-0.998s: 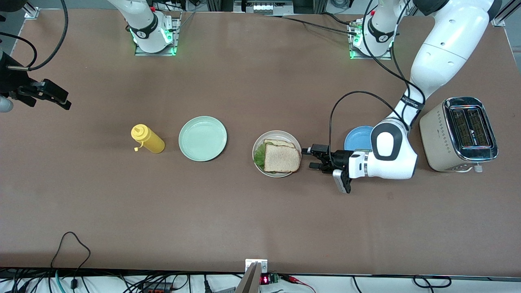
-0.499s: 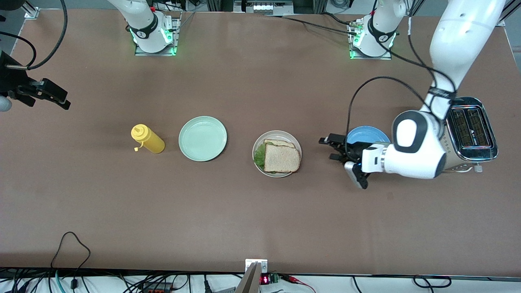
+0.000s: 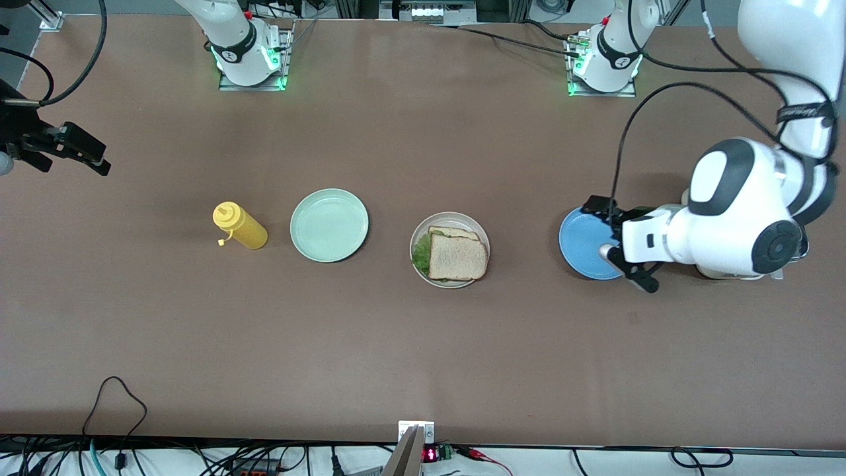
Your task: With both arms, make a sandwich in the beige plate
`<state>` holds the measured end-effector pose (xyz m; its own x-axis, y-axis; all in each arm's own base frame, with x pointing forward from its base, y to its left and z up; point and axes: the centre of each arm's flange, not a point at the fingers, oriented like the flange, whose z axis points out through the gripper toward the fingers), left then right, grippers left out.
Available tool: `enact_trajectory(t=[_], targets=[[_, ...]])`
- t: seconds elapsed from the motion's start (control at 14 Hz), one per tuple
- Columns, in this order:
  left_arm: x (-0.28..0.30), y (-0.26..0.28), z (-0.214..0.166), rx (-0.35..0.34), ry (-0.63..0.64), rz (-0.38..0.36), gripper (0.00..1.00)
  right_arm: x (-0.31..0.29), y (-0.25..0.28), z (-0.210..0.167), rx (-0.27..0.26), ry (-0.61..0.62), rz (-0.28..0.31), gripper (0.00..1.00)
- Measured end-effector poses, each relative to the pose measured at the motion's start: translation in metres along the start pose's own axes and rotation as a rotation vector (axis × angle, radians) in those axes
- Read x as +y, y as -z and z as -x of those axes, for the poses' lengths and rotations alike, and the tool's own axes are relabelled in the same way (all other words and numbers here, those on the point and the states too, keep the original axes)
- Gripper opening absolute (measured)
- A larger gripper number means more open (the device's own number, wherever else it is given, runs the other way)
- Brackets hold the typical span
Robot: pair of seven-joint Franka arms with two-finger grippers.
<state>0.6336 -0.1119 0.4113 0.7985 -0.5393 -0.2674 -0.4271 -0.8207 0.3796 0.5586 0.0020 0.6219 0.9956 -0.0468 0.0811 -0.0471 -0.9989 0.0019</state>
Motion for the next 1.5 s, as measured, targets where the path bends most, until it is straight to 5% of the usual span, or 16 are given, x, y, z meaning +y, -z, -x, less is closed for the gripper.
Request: enact_trajectory(t=[0.36,0.57,0.71,0.93,1.07,1.5], targets=[[0.028,0.079,0.049,-0.063,0.088,-0.236,1.00,-0.002,0.006,0.000,0.012,0.006,-0.001,1.00],[0.044,0.119,0.074,0.029,0.180,-0.295,1.00,-0.002,0.006,0.000,0.012,0.009,-0.001,1.00],[0.052,0.144,0.091,0.152,0.302,-0.345,1.00,-0.002,0.006,0.000,0.012,0.009,-0.001,1.00],[0.064,0.151,0.127,0.306,0.379,-0.340,1.00,-0.002,0.006,0.000,0.012,0.010,-0.001,1.00],[0.053,0.146,0.149,0.350,0.415,-0.333,1.00,-0.002,0.006,0.000,0.012,0.010,-0.001,1.00],[0.050,0.139,0.166,0.309,0.423,-0.323,1.00,-0.003,0.006,0.000,0.012,0.009,-0.009,1.00]])
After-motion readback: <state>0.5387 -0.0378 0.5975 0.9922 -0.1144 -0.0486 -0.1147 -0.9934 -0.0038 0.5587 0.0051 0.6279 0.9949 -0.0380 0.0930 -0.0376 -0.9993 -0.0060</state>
